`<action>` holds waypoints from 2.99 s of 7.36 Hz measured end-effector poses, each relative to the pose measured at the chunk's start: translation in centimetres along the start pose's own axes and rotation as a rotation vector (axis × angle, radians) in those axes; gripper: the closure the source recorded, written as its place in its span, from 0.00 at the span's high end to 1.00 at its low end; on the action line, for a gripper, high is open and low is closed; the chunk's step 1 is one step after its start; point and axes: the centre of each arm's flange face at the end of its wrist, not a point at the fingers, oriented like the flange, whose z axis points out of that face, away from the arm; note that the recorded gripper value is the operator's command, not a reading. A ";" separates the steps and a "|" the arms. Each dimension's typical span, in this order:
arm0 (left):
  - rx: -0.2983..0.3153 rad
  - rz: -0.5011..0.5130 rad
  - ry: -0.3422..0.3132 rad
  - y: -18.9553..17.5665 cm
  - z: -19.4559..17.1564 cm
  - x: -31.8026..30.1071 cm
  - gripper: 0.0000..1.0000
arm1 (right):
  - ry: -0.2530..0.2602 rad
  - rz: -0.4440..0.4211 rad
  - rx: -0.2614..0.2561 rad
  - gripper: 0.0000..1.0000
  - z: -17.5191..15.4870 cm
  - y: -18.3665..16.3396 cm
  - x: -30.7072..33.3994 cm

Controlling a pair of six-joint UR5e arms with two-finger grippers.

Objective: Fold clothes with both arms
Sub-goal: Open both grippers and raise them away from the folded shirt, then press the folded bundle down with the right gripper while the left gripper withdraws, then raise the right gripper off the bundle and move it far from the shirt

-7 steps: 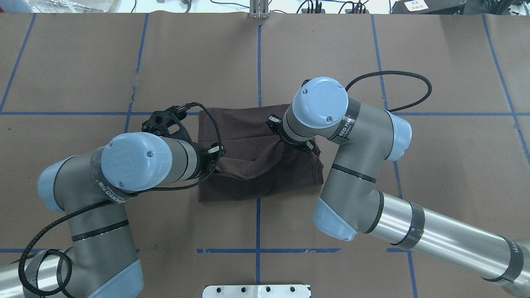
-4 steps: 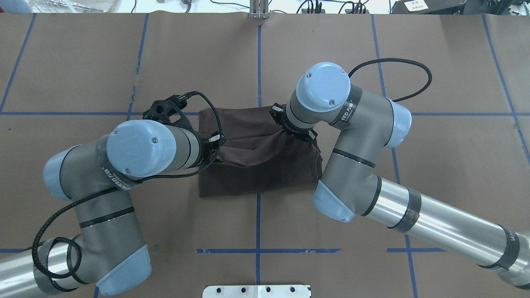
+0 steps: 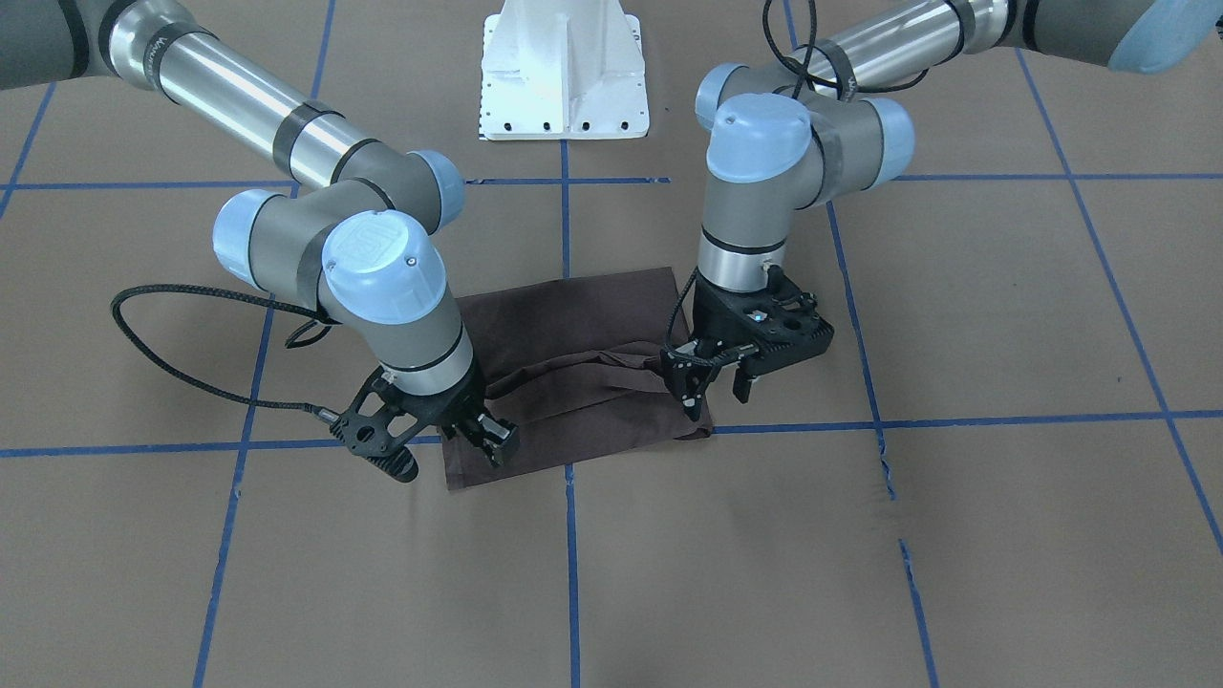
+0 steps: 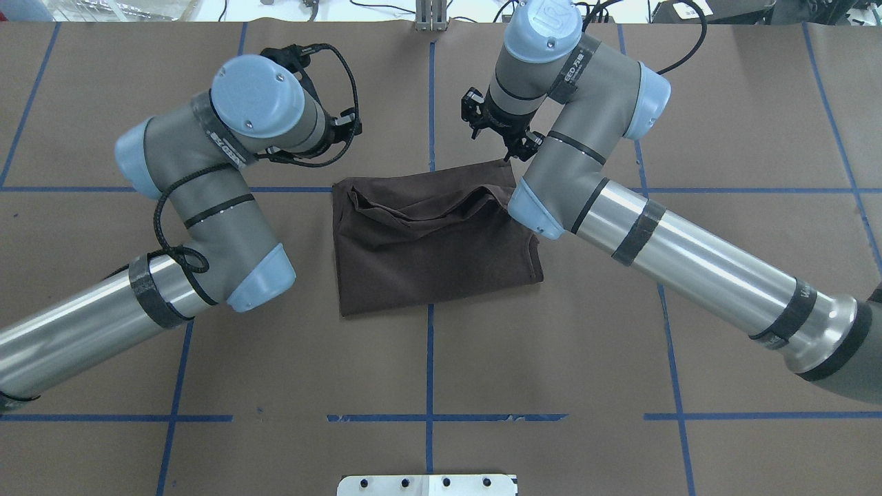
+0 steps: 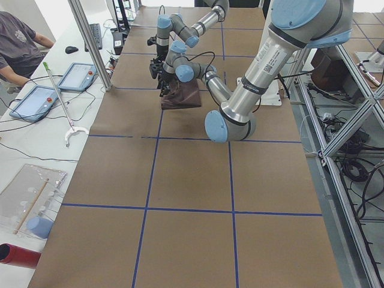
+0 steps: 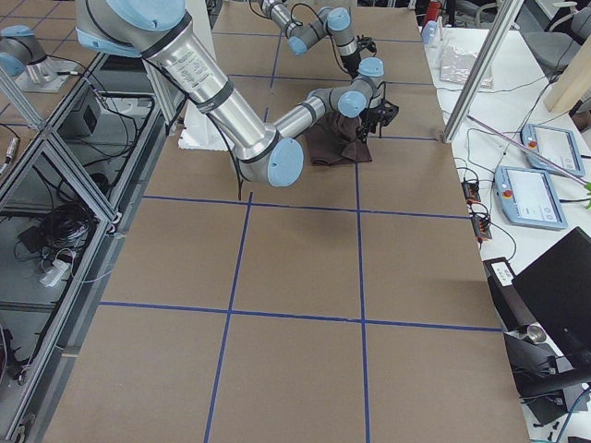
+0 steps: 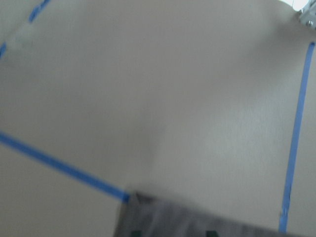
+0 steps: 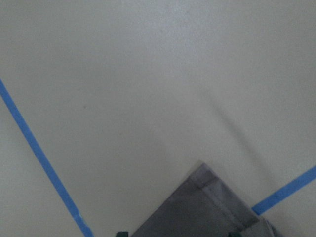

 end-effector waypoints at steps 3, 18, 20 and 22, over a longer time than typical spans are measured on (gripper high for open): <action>-0.025 0.061 0.049 -2.4 -0.6 -0.6 1.00 | -0.026 -0.092 -0.043 1.00 -2.5 -1.8 0.4; 0.007 0.228 0.067 -5.8 -0.3 -7.2 1.00 | 0.107 -0.664 0.070 1.00 6.4 18.4 -2.0; -0.011 0.224 0.078 -6.3 -0.9 -7.4 1.00 | 0.101 -0.659 0.108 1.00 7.7 13.8 -4.1; -0.011 0.219 0.088 -6.8 -1.9 -7.5 1.00 | 0.101 -0.663 0.156 1.00 7.6 7.7 -5.6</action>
